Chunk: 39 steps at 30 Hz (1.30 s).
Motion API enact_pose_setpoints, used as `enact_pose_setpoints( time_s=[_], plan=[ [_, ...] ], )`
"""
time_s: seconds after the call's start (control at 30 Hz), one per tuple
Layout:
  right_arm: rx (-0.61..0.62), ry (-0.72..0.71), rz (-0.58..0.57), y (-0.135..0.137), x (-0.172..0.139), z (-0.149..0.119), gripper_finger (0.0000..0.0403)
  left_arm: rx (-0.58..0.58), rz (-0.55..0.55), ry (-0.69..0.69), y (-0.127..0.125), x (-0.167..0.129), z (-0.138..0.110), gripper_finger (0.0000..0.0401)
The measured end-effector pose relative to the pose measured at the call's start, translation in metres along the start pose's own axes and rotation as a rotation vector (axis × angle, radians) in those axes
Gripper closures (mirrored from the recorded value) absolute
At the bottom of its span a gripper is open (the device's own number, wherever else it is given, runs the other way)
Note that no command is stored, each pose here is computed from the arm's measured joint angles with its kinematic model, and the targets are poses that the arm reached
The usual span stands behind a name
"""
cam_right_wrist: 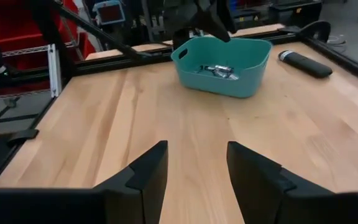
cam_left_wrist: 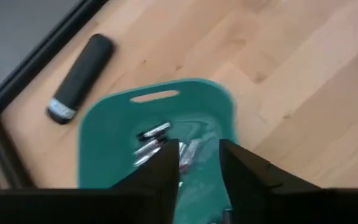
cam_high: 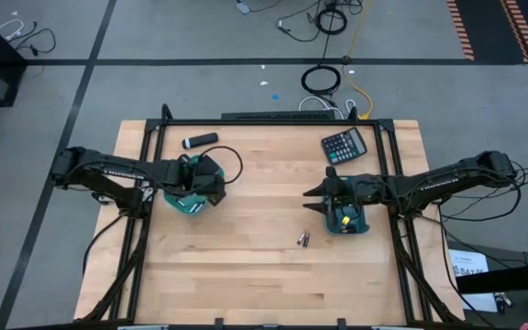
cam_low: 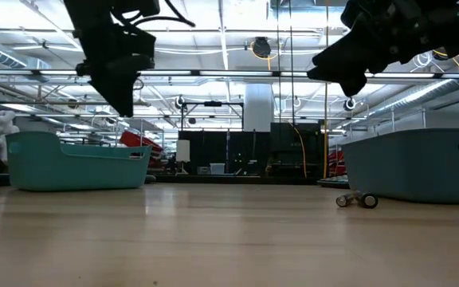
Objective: Sort batteries
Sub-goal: Put the silver battery into the green bin
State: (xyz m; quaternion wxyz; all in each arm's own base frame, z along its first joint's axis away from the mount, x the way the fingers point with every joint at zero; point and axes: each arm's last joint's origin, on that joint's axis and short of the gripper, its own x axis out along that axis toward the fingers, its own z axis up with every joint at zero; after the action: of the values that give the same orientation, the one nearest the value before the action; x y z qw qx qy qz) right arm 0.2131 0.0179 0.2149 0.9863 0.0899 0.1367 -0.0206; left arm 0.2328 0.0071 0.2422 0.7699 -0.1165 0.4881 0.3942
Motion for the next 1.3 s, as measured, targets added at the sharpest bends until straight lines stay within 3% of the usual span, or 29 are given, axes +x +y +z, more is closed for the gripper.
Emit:
enact_pose_setpoints(
  time_s=[0.1,0.27,0.47,0.6,0.7,0.8,1.03,1.3],
  plan=[
    [-0.025,0.051,0.043,0.001,0.000,-0.003,0.0248,0.007,-0.045,-0.004,-0.003,0.000,0.002,0.0248],
    [-0.154,0.270,0.065,0.008,0.001,0.009,0.0248,0.022,-0.122,-0.013,-0.008,-0.001,0.005,0.0209],
    [-0.361,0.462,0.165,0.026,0.016,0.012,0.0248,-0.029,-0.297,-0.148,-0.029,-0.004,0.019,0.0203],
    [-0.430,0.553,0.221,0.037,0.034,-0.004,0.0248,0.002,-0.401,-0.267,-0.055,-0.004,0.026,0.0203],
    [-0.469,0.641,0.201,0.043,0.050,-0.016,0.0248,0.035,-0.450,-0.325,-0.075,-0.001,0.026,0.0203],
    [-0.538,0.736,0.174,0.050,0.061,-0.022,0.0253,0.041,-0.465,-0.359,-0.089,0.002,0.023,0.0203],
    [-0.713,0.917,0.280,0.069,0.072,-0.034,0.0294,0.103,-0.455,-0.341,-0.107,0.013,0.011,0.0203],
    [-0.749,0.911,0.277,0.076,0.090,-0.030,0.0306,0.114,-0.470,-0.351,-0.130,0.030,0.004,0.0202]
  ],
)
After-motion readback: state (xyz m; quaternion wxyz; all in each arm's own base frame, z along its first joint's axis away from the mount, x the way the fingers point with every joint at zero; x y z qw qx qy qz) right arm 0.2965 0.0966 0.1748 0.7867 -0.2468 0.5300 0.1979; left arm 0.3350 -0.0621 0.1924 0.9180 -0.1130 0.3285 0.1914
